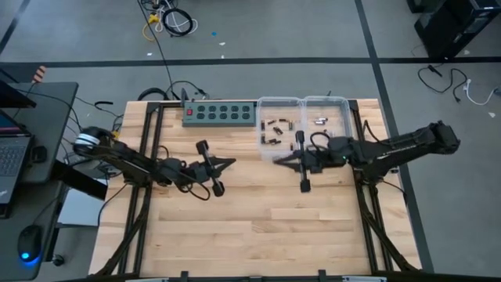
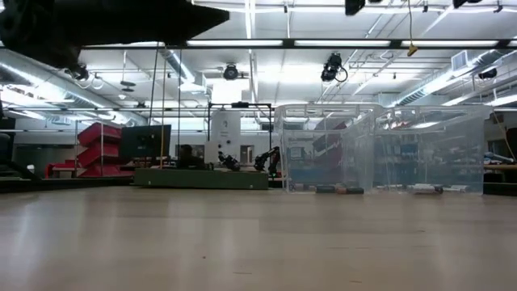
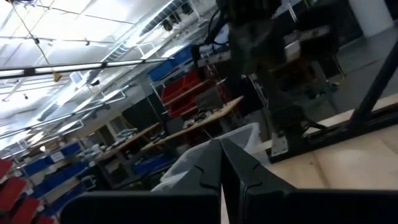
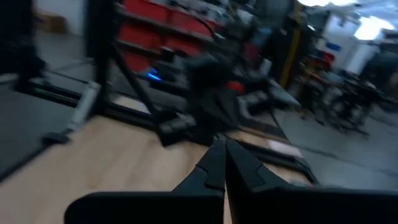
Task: Sort batteries
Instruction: Return to Home Position
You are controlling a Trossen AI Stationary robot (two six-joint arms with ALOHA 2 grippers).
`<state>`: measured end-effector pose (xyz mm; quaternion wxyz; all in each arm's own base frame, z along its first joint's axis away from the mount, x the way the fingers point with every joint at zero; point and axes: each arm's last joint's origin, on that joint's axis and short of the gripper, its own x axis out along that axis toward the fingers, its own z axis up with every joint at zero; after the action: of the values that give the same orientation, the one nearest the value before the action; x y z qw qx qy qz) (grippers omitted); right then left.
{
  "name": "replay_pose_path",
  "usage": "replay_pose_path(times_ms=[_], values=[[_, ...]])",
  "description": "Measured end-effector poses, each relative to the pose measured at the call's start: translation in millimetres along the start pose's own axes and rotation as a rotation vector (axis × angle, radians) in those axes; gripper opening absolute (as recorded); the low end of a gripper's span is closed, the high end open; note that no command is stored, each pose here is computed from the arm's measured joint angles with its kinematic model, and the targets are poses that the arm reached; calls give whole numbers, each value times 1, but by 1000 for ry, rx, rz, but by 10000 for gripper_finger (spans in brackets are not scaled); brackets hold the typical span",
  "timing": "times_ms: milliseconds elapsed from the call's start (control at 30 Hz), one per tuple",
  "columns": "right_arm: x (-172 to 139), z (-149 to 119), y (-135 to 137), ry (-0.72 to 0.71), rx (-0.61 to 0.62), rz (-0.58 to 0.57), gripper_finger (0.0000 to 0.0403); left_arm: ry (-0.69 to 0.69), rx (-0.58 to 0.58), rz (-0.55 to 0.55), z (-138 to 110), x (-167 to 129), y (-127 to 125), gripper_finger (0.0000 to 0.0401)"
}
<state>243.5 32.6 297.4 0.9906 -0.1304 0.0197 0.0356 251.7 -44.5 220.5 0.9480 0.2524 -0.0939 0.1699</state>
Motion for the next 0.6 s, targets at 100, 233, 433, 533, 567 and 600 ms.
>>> replay_pose_path(times_ms=[100,233,433,533,567,600], values=[[0,-7,-12,46,0,-45,0,17,31,1,-7,-14,8,0],[0,-11,-25,68,-17,-75,0,72,74,19,-26,-31,21,0],[-1,-17,-41,106,-32,-128,0,29,-6,195,-31,-35,53,0],[-4,-19,-48,125,-78,-152,0,23,37,221,-34,-33,63,0],[-5,-20,-52,129,-90,-167,0,21,60,222,-35,-32,66,0],[-7,-20,-56,131,-96,-183,0,21,76,224,-38,-31,70,0]])
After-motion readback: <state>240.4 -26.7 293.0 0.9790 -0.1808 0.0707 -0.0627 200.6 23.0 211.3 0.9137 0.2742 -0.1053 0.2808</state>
